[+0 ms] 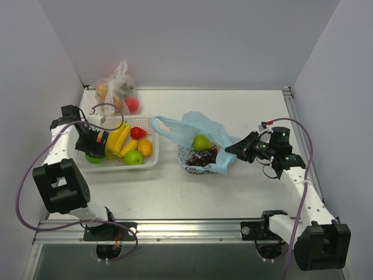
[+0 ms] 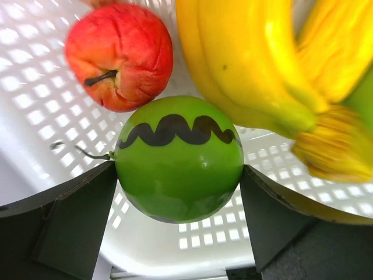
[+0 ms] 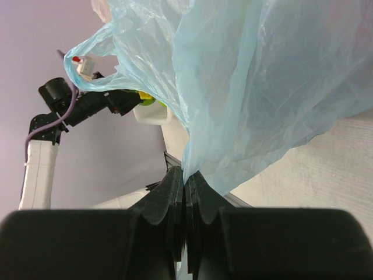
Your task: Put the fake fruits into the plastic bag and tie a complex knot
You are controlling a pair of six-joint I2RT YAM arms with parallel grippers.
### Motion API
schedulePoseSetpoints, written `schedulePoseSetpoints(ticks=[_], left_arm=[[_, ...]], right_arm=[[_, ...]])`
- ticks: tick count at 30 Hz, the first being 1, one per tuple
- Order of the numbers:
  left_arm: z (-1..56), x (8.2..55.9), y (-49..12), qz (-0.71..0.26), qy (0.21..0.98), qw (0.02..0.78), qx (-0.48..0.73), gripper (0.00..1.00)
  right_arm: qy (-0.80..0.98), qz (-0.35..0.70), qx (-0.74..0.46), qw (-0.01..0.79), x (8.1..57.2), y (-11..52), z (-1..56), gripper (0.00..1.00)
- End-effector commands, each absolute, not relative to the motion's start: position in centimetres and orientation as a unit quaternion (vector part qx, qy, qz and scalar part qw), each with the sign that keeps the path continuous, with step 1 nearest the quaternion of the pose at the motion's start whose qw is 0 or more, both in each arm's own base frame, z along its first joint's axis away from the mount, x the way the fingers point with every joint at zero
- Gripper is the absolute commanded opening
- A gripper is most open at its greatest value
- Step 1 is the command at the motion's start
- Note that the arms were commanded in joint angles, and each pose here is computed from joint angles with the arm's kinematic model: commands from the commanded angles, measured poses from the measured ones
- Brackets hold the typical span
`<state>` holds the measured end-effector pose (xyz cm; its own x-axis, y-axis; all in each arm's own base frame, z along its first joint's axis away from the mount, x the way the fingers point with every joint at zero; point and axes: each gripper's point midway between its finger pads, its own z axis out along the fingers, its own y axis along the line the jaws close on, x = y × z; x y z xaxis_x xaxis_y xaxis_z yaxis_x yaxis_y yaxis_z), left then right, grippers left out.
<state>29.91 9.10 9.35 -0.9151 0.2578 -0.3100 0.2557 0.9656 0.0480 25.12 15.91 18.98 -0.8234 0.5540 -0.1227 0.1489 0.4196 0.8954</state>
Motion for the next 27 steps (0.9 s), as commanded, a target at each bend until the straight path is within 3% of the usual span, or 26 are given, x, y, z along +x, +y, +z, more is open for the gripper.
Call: schedulePoseSetpoints(ticks=[1, 7, 11, 16, 21, 27], left_arm=[[16.4, 32.2, 7.7, -0.011, 0.953, 0.27, 0.135, 0.58], [24.5, 32.7, 2.2, -0.115, 0.911, 0.368, 0.144, 0.57], [31.4, 31.5, -7.4, -0.228, 0.84, 0.433, 0.235, 0.6], [37.8, 28.6, -16.8, -0.304, 0.75, 0.48, 0.339, 0.63], [36.2, 27.0, -24.0, -0.348, 0.71, 0.449, 0.418, 0.64], [28.7, 25.6, -32.1, -0.336, 0.706, 0.379, 0.494, 0.67]], right_arm=[[0.814, 0.498, 0.201, 0.221, 25.3, 15.8, 20.1, 0.0], [0.815, 0.498, 0.2, 0.22, 25.3, 15.8, 20.0, 0.0], [0.815, 0.497, 0.198, 0.222, 25.5, 15.8, 20.3, 0.0], [0.815, 0.496, 0.198, 0.224, 25.7, 15.8, 20.3, 0.0], [0.815, 0.496, 0.202, 0.22, 25.6, 15.8, 20.1, 0.0], [0.814, 0.498, 0.198, 0.226, 25.7, 15.8, 20.6, 0.0]])
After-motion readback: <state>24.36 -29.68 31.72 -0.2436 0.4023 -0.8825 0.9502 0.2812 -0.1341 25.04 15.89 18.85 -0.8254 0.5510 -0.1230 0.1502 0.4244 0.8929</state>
